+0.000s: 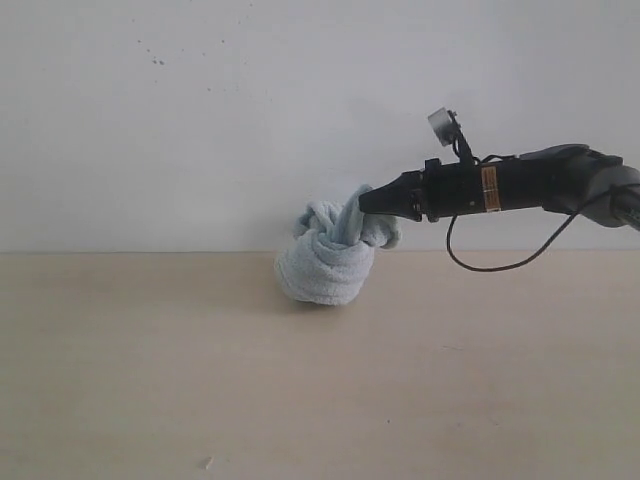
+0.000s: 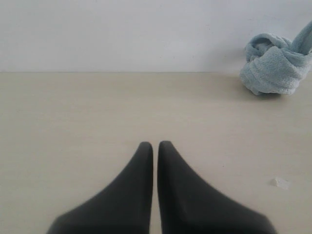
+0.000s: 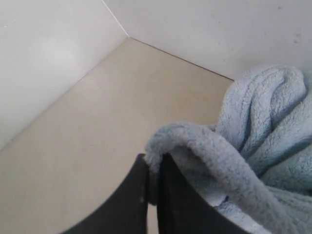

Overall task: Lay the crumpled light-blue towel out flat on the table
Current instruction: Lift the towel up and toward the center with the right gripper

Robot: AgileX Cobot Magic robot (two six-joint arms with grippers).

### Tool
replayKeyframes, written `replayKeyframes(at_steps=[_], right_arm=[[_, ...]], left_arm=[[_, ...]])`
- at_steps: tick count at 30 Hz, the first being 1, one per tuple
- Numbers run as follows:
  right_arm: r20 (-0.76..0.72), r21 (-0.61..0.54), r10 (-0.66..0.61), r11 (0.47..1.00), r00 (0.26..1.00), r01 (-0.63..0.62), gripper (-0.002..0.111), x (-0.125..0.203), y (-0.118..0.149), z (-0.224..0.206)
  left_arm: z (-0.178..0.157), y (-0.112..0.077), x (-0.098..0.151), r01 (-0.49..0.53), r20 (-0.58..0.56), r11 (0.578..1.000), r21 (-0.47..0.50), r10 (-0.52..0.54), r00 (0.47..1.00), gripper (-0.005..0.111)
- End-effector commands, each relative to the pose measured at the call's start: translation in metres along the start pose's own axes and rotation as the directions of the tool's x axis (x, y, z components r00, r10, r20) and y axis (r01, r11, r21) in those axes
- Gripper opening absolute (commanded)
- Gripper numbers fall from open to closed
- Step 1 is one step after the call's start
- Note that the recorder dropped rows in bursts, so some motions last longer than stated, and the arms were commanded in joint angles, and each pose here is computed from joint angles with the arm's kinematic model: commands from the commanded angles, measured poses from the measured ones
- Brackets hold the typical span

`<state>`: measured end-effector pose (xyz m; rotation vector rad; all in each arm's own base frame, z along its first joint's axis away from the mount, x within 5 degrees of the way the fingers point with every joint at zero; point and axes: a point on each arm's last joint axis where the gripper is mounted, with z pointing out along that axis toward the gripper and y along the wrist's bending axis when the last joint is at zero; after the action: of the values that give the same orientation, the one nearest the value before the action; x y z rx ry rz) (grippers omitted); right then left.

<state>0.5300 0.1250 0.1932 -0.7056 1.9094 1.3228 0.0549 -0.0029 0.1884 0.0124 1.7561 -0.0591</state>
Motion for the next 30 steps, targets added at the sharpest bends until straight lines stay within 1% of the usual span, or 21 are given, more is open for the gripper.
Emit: replayKeyframes(at_steps=[1,3,5,9,11,14,15,19,22,25,30], right_arm=[[0.017,-0.005,0.016,1.000,1.000,-0.015,0.001,-0.009,0.007,-0.006],[0.014,-0.005,0.022,1.000,1.000,-0.022,0.001,-0.009,0.009,-0.007],[0.001,-0.003,0.057,0.998,0.998,-0.057,0.001,-0.003,0.010,-0.009],[-0.039,0.001,0.141,0.990,0.989,-0.141,0.001,0.017,0.017,-0.011],[-0.063,0.001,0.144,0.990,0.988,-0.145,0.001,0.028,0.026,-0.015],[-0.088,-0.001,0.120,0.993,0.989,-0.121,0.001,0.040,0.048,-0.025],[-0.100,-0.001,0.131,0.991,0.986,-0.132,0.001,0.047,0.054,-0.028],[-0.127,-0.006,0.134,0.991,0.983,-0.136,0.001,0.062,0.092,-0.042],[-0.132,-0.009,0.110,0.994,0.985,-0.112,0.001,0.069,0.120,-0.055],[-0.126,-0.010,0.094,0.995,0.987,-0.096,0.001,0.070,0.148,-0.066],[-0.109,-0.010,0.066,0.998,0.992,-0.067,0.001,0.066,0.183,-0.081]], left_arm=[[0.000,0.000,0.000,0.002,0.002,1.000,0.007,-0.002,1.000,0.004],[0.000,0.000,0.000,0.002,0.002,1.000,0.007,-0.002,1.000,0.004],[0.000,0.000,0.000,0.002,0.002,1.000,0.007,-0.002,1.000,0.004],[0.000,0.000,0.000,0.002,0.002,1.000,0.007,-0.002,1.000,0.004],[0.000,0.000,0.000,0.002,0.002,1.000,0.007,-0.002,1.000,0.004],[0.000,0.000,0.000,0.002,0.002,1.000,0.007,-0.002,1.000,0.004],[0.000,0.000,0.000,0.002,0.002,1.000,0.007,-0.002,1.000,0.004],[0.000,0.000,0.000,0.002,0.002,1.000,0.007,-0.002,1.000,0.004],[0.000,0.000,0.000,0.002,0.002,1.000,0.007,-0.002,1.000,0.004],[0.000,0.000,0.000,0.002,0.002,1.000,0.007,-0.002,1.000,0.004],[0.000,0.000,0.000,0.002,0.002,1.000,0.007,-0.002,1.000,0.004]])
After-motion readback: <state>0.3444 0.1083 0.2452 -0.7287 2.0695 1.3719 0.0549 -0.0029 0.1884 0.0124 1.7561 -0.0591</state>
